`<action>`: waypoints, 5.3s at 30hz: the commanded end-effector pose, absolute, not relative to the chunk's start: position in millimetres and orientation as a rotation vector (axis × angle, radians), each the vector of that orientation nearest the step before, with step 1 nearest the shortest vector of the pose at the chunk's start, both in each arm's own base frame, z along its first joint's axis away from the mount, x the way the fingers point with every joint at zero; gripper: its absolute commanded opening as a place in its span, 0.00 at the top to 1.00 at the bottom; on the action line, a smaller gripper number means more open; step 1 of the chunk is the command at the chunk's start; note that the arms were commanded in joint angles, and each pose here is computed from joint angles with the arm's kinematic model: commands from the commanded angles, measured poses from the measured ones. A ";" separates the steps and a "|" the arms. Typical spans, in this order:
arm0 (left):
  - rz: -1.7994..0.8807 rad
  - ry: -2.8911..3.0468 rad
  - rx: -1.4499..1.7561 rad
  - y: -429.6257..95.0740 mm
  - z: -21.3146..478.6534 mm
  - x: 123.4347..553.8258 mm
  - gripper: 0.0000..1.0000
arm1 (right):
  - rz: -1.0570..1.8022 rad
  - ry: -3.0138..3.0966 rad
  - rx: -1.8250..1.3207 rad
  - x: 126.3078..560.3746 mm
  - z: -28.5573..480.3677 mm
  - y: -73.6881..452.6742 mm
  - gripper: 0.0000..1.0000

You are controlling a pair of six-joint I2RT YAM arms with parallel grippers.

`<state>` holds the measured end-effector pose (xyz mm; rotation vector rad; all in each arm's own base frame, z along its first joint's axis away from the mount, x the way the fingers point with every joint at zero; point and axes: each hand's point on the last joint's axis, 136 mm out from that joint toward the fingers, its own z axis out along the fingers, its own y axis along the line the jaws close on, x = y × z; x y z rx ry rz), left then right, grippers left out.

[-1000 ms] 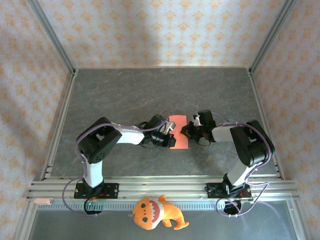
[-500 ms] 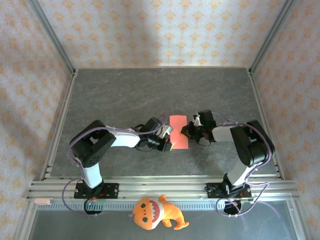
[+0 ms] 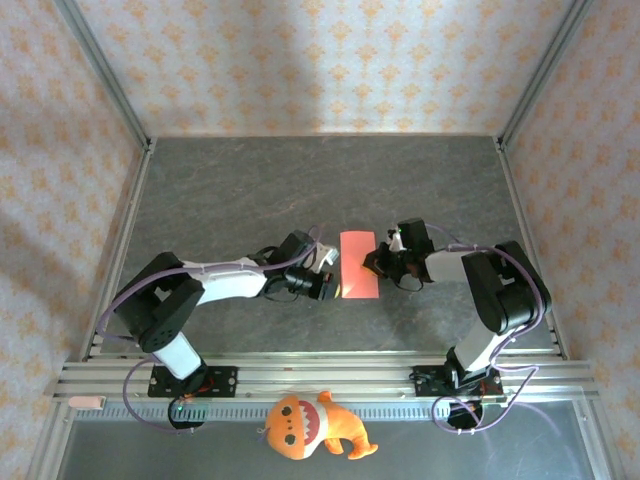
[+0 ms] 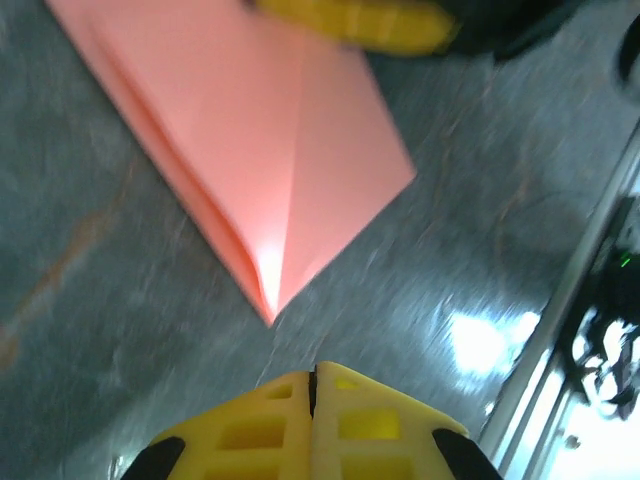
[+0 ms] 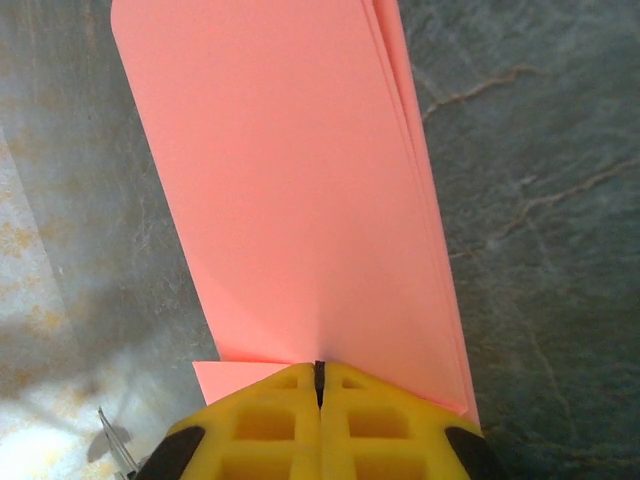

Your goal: Fold a paper plane with a square sheet of paper (pick it up from the middle)

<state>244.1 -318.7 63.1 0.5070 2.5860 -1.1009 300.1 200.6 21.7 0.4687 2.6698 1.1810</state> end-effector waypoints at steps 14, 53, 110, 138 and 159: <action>-1.031 2.528 0.470 -356.9 77.4 315.8 1.00 | 1.004 2.612 0.542 297.0 58.5 167.6 0.92; -0.882 2.722 0.450 -322.6 -16.7 286.3 1.00 | 1.113 2.717 0.666 242.0 31.3 195.2 0.53; -0.985 2.687 0.426 -329.4 -6.4 282.9 1.00 | 1.287 2.463 0.629 303.1 36.4 188.3 0.73; -1.085 2.314 0.100 -295.8 117.1 321.6 0.84 | 0.601 2.382 0.365 329.1 103.2 143.9 0.94; -0.742 2.090 -0.575 -114.1 131.5 320.8 0.79 | -0.820 2.304 -0.155 335.2 108.5 127.4 0.97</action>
